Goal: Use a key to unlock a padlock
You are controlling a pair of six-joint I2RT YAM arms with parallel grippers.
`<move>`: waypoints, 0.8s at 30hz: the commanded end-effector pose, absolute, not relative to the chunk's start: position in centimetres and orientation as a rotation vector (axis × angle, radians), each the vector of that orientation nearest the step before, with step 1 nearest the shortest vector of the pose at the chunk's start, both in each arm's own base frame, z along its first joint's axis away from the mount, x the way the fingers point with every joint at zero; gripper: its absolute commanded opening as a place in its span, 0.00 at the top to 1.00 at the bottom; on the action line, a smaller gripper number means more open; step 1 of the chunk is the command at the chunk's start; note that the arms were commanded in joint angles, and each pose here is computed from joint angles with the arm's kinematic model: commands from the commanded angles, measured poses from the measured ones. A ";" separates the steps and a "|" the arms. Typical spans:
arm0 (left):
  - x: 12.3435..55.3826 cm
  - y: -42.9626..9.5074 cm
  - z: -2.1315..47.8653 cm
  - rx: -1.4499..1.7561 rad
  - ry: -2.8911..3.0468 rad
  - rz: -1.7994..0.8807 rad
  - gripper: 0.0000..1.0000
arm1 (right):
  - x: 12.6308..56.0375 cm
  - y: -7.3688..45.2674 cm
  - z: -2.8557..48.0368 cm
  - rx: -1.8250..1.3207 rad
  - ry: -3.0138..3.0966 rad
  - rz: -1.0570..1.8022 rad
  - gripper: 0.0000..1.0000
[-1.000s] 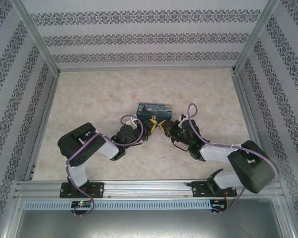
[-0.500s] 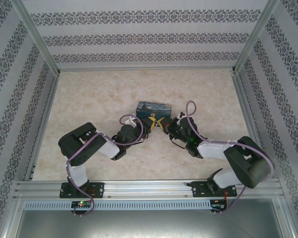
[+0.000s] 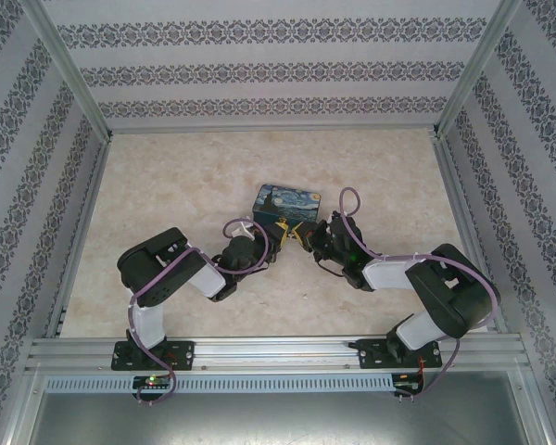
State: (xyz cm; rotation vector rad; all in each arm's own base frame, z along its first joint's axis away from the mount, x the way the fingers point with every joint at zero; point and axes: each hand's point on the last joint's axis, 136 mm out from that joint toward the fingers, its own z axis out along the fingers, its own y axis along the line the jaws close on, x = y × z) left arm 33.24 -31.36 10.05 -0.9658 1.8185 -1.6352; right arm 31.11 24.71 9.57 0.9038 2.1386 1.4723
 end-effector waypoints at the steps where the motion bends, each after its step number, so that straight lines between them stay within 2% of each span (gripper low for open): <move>1: 29.3 -35.0 12.3 -0.795 1.850 -1.840 1.00 | 31.7 25.6 11.4 0.787 2.118 1.525 0.88; 6: 29.7 -33.6 9.6 -0.857 1.868 -1.725 1.00 | 31.4 24.9 11.3 0.768 2.129 1.516 0.64; 10: 29.9 -32.6 7.9 -0.882 1.882 -1.649 1.00 | 30.5 24.3 11.0 0.755 2.151 1.504 0.41; 14: 30.2 -32.3 7.2 -0.875 1.891 -1.616 1.00 | 29.4 23.4 10.9 0.730 2.171 1.512 0.29; 19: 30.4 -32.1 6.1 -0.885 1.912 -1.592 1.00 | 27.4 21.7 9.7 0.716 2.245 1.462 0.27; 24: 30.4 -32.2 5.6 -0.879 1.930 -1.586 1.00 | 26.0 21.3 10.6 0.537 2.341 1.351 0.28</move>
